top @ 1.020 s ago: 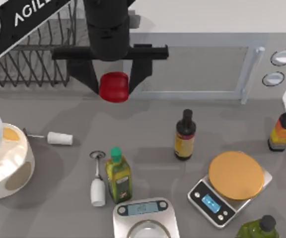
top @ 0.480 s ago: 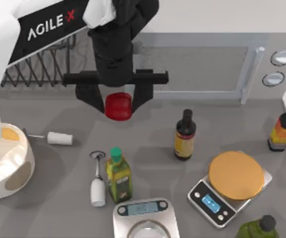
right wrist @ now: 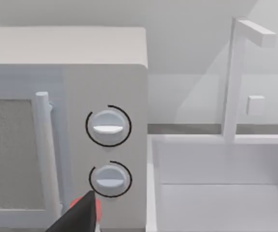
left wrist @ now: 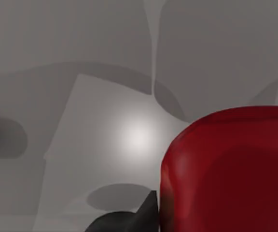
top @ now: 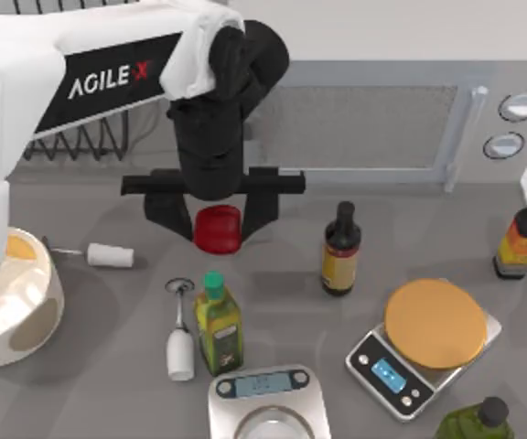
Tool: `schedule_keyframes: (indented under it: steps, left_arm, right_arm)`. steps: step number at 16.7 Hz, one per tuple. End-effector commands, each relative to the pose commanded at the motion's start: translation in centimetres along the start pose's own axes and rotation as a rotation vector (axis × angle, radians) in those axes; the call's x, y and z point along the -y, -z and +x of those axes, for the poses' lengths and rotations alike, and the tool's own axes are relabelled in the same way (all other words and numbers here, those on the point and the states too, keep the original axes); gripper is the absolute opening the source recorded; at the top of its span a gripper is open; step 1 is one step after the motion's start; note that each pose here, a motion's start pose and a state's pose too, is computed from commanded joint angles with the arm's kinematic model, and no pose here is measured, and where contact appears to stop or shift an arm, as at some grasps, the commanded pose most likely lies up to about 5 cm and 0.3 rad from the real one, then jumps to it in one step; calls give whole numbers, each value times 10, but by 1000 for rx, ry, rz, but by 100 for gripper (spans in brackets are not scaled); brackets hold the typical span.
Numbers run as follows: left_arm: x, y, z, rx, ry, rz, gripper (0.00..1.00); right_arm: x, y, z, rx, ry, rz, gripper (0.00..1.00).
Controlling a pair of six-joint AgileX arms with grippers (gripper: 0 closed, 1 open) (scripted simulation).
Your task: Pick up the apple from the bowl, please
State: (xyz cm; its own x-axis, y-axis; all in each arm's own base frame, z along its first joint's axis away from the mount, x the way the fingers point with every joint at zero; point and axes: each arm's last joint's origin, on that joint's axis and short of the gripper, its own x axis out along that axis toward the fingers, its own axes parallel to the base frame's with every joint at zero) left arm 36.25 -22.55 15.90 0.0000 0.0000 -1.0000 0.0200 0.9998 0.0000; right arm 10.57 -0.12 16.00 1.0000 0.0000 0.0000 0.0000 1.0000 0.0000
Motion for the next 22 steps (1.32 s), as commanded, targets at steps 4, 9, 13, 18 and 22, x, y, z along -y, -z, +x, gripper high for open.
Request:
schedule_keyframes:
  steps: [4, 9, 13, 18, 22]
  left_arm:
    - [0, 0, 0, 0, 0, 0, 8]
    - [0, 0, 0, 0, 0, 0, 45]
    - [0, 0, 0, 0, 0, 0, 75]
    - [0, 0, 0, 0, 0, 0, 100]
    - [0, 0, 0, 0, 0, 0, 100]
  right_arm:
    - [0, 0, 0, 0, 0, 0, 100]
    - [0, 0, 0, 0, 0, 0, 100]
    - [0, 0, 0, 0, 0, 0, 100]
    - [0, 0, 0, 0, 0, 0, 100]
    - [0, 0, 0, 0, 0, 0, 100]
